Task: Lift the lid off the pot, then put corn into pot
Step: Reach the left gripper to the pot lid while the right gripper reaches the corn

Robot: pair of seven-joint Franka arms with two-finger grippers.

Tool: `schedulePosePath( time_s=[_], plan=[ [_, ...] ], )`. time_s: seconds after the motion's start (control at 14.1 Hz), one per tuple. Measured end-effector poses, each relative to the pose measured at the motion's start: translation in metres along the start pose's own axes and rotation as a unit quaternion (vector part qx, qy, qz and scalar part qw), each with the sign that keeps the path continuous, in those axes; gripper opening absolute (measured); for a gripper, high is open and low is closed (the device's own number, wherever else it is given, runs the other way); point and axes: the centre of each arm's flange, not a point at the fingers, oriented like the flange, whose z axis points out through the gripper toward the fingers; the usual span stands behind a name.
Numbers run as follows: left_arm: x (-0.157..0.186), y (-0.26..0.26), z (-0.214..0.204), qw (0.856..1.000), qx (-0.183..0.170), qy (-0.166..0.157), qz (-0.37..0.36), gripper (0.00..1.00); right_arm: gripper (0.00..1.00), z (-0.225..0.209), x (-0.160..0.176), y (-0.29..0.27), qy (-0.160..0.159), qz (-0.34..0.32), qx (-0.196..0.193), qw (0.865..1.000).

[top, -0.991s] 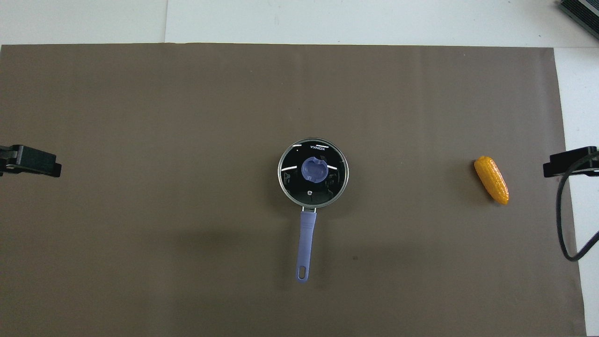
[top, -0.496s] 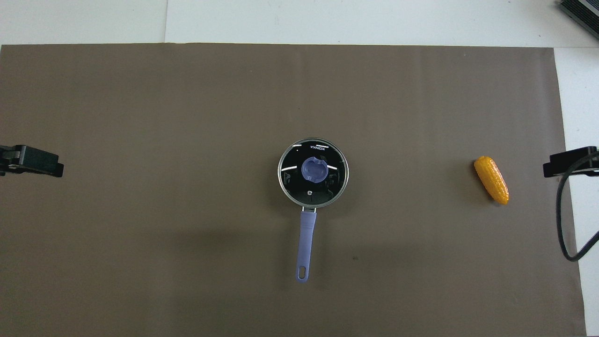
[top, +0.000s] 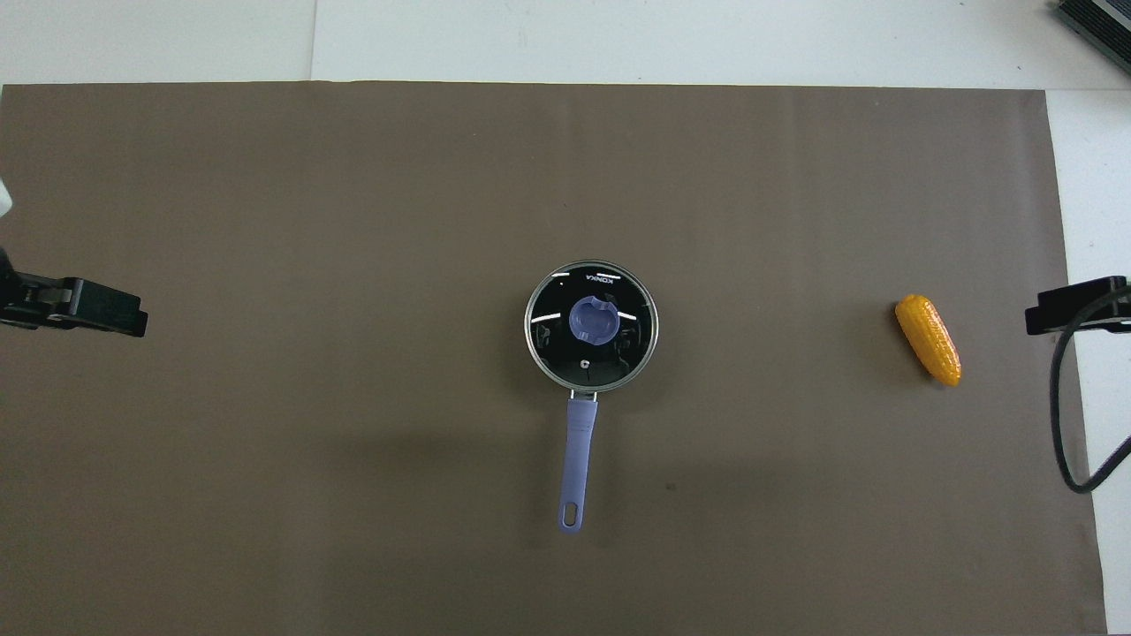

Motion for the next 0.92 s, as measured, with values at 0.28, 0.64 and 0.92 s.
schedulePosePath(
  time_s=[0.28,0.64,0.92],
  plan=[
    [0.001,0.051,0.0,0.999,-0.034,0.002,0.043,1.0,1.0,0.0,0.0,-0.003,-0.001,-0.003,0.0,1.0],
    [-0.001,0.082,-0.007,0.996,-0.061,0.019,0.064,1.0,1.0,0.002,-0.001,-0.004,-0.002,-0.004,0.0,1.0],
    [0.0,0.063,-0.01,0.996,-0.066,0.023,0.049,1.0,1.0,0.024,0.003,0.0,0.0,-0.001,0.001,1.0]
  ],
)
